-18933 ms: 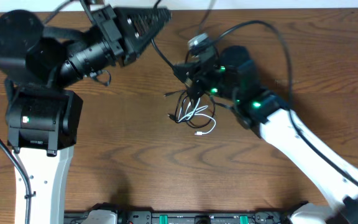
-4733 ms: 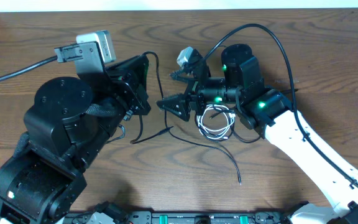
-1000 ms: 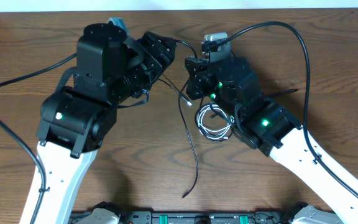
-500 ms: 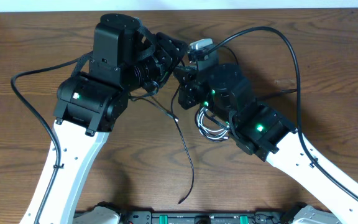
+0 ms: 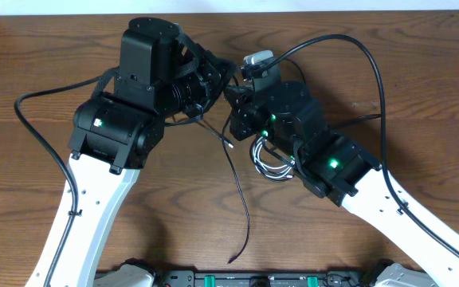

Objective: Untangle cables

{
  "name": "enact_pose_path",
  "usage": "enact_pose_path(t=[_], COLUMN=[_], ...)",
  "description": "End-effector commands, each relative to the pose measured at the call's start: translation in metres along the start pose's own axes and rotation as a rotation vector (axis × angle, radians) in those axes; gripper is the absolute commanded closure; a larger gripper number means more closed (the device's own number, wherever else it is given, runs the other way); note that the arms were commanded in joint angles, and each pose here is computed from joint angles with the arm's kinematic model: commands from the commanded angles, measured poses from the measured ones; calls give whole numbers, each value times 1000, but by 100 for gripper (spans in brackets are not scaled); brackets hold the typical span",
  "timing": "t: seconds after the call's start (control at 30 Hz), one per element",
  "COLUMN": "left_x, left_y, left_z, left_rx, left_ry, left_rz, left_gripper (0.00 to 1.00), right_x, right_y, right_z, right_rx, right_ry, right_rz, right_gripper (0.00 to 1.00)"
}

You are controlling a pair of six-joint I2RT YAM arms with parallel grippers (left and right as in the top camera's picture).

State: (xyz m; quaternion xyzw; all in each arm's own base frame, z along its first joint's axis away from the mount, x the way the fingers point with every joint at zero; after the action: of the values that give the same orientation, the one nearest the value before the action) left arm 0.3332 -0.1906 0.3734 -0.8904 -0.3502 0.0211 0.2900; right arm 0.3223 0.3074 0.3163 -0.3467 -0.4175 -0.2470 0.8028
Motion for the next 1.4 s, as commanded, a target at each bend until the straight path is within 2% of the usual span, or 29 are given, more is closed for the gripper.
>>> enact_pose_path(t=[0.0,0.33,0.43,0.5,0.53,0.57,0.63,0.67,0.7,0.8,0.97,1.07,1.13,1.23,1.37], left_x=[2,9,12,15,16,16,17,17,17,23,40,40,36,31,25], left_y=[-7,-9,-11,-15,-17,-19,-24,-28,-31,-43,-64,-71,-74,-79,-80], left_z=[-8,-6,-6,-9,-12,-14,-20,-23,-27,-36,-33,-36,-42,-52,-55], left_rx=[-30,-27,-30,-46,-56,-66,-90,-105,-122,-161,-170,-198,-231,-283,-306], left_ry=[20,21,36,68,78,82,92,102,115,160,146,131,123,119,89], left_rz=[-5,-24,-33,-47,-54,-59,-71,-79,-88,-132,-203,-192,-170,-146,-107], left_gripper=[92,92,93,92,93,93,93,92,93,93,93,92,93,93,93], right_x=[5,5,5,5,6,6,8,9,11,18,25,23,18,10,15], right_y=[-1,-1,-1,-2,-2,-3,-4,-6,-8,-17,-40,-47,-46,-47,-47], right_z=[5,5,4,5,5,5,5,6,6,4,-16,-22,-13,6,15], right_rx=[10,10,7,10,11,11,11,12,13,7,-58,-73,-18,101,143], right_ry=[-16,-16,-14,-3,-3,-3,-4,-3,-3,2,15,14,-59,-165,-183], right_rz=[-8,-7,-8,-7,-8,-10,-15,-20,-25,-45,-48,-29,2,43,21], right_gripper=[99,99,82,83,78,66,18,4,1,1,1,1,3,1,1])
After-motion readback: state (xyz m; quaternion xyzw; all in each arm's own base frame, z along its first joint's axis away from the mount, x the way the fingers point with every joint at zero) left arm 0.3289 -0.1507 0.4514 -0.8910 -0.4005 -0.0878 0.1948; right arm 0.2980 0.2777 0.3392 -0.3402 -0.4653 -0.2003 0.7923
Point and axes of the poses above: each gripper's point midway between its finger pads, its own y axis out along the fingers, its own z axis along the line the jaws close on, x = y × z, the point moved 1 cm from there along -y, back along the fingers, and after that the axes turned 3 degrees about y, right-handed, at the moved point
